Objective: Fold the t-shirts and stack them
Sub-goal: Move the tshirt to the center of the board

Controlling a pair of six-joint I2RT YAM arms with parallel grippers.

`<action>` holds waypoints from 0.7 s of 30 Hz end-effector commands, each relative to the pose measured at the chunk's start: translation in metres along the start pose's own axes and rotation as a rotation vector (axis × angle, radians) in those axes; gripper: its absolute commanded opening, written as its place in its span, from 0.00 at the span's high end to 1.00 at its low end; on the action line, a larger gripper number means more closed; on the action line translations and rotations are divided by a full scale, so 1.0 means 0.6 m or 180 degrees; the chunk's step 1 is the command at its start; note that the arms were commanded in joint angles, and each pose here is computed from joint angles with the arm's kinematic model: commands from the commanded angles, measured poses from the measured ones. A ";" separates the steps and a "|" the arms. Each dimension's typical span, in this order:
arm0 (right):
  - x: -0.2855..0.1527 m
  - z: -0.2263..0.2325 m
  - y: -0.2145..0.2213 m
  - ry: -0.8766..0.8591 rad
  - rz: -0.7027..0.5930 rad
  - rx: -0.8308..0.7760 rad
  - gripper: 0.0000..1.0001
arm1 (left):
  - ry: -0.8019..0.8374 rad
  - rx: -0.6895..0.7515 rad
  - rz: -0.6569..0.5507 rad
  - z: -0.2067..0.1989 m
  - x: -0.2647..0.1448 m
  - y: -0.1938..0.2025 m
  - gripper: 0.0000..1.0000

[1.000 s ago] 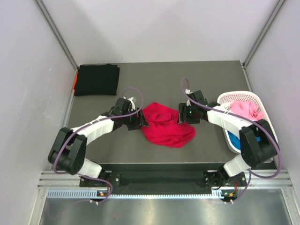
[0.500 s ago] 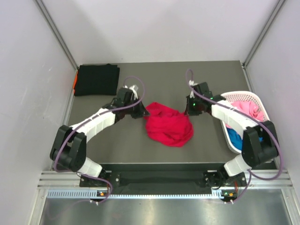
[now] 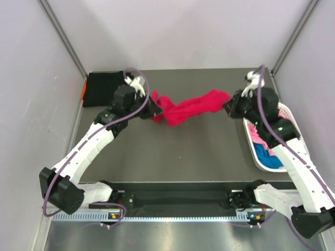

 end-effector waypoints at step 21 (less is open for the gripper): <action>0.005 -0.155 0.289 0.0669 0.1134 0.0533 0.92 | -0.0962 -0.0227 0.0937 0.203 0.016 0.179 0.44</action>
Point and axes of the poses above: each gripper's point midway between its finger pads, its own x axis out along the fingers, its own z axis along the line the jaws close on, y = z × x, the point moved 1 cm from there along -x, back along the fingers, and after that the axes turned 11 degrees about x, right-handed, at the moved point
